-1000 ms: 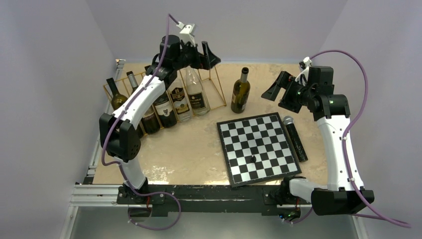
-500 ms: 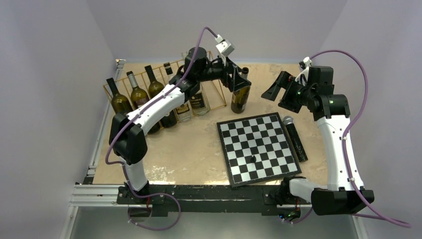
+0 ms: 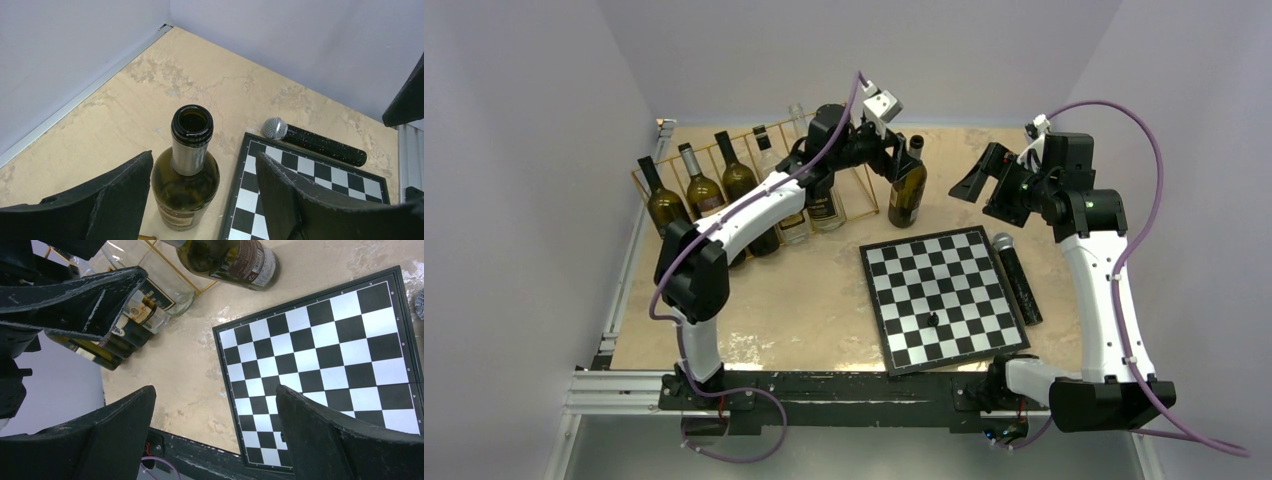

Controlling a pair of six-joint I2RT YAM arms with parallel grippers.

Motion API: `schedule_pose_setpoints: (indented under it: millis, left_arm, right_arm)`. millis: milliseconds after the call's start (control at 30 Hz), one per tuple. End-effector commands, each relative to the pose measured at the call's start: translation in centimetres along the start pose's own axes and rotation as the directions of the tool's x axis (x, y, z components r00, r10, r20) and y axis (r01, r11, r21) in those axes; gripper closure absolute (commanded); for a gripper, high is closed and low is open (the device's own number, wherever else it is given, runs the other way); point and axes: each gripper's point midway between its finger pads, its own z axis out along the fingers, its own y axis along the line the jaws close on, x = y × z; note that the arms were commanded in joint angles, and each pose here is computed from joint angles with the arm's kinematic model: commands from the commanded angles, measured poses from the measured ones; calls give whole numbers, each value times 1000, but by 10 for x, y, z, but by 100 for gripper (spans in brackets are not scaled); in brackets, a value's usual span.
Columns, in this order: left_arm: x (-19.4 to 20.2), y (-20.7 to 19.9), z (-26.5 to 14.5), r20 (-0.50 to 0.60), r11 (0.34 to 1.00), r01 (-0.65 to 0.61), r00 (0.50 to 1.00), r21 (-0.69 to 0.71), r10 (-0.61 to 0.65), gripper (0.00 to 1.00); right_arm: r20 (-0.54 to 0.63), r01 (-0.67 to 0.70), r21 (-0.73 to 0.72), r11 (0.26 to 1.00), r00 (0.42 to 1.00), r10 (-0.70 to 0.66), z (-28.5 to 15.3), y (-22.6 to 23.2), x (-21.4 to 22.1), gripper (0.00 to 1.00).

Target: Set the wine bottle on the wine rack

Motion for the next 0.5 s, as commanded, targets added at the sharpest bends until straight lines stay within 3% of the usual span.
schedule_pose_setpoints:
  millis: [0,467]
  left_arm:
    - [-6,5,9,50,998,-59,997,-24,60,25]
    - [-3,14,34,94,997,-24,995,-76,31,44]
  right_arm:
    - [23,9,-44,999,1000,-8,-7,12,-7,5]
    - [17,10,-29,1000,1000,-10,-22,6,10,5]
